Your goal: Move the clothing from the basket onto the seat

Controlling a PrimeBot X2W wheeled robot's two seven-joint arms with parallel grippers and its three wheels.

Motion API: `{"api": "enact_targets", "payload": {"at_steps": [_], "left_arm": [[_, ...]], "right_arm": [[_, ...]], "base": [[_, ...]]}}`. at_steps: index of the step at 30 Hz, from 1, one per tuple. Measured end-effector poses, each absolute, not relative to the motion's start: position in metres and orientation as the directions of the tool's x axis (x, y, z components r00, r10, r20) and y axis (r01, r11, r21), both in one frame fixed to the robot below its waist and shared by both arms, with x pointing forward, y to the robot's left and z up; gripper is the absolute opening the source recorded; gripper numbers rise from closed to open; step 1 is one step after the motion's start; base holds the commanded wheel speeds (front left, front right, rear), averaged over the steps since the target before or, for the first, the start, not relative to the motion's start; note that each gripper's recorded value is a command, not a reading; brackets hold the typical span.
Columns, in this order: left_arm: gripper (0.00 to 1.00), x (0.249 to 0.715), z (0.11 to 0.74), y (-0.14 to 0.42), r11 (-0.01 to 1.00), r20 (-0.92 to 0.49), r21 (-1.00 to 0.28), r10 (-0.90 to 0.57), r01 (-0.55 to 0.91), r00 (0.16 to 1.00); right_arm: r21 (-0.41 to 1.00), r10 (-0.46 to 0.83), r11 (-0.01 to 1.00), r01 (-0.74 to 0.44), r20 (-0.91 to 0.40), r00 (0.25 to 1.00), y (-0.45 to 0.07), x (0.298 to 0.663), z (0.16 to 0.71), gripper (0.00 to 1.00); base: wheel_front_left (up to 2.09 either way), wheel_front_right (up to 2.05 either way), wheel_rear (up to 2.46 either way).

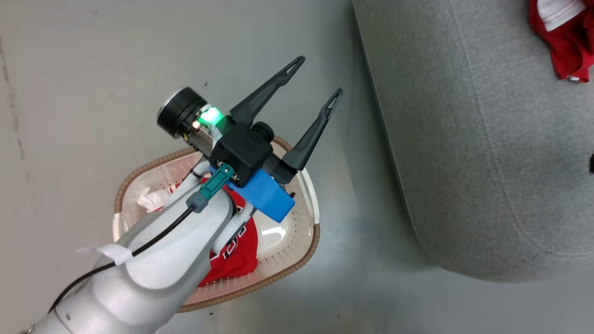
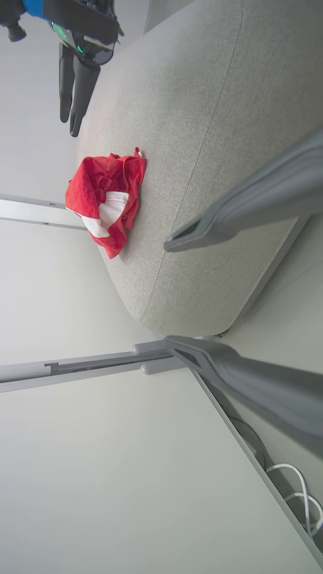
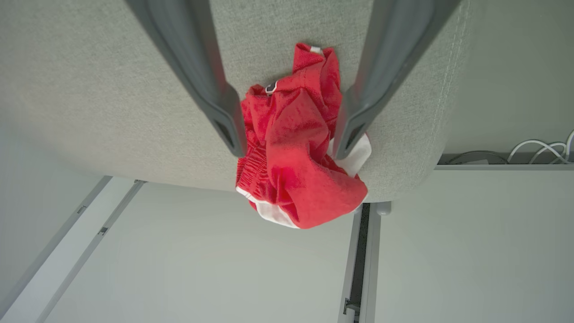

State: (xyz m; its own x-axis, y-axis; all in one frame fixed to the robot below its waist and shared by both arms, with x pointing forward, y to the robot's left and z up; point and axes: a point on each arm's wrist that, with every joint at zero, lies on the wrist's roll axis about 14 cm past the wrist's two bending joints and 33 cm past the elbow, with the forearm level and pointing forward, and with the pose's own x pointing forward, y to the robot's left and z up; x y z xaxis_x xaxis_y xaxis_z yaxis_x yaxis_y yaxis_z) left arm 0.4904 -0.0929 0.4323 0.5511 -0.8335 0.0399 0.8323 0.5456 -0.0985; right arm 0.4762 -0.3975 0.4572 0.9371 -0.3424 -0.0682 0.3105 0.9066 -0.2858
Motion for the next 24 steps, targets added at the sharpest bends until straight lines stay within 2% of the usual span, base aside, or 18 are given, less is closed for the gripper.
{"api": "enact_targets", "payload": {"at_steps": [12, 16, 24], "left_arm": [[1.0, 0.479, 0.498, -0.046, 0.7, 0.125, -0.059, -0.702, 0.712, 0.701], [1.0, 0.473, 0.516, -0.008, 0.786, 0.149, -0.043, -0.605, 0.617, 0.782], [1.0, 0.459, 0.532, 0.058, 0.896, 0.171, -0.038, -0.43, 0.442, 0.886]], "right_arm": [[-0.185, -0.204, 0.958, 0.218, 0.092, 0.975, -0.328, 0.451, 0.513, 1.0], [-0.136, -0.123, 0.981, 0.14, 0.121, 0.985, -0.289, 0.445, 0.521, 1.0], [-0.063, -0.001, 0.998, 0.012, 0.169, 0.986, -0.232, 0.442, 0.533, 1.0]], "base": [[0.0, 0.0, 0.0], [0.0, 0.0, 0.0], [0.0, 0.0, 0.0]]}}
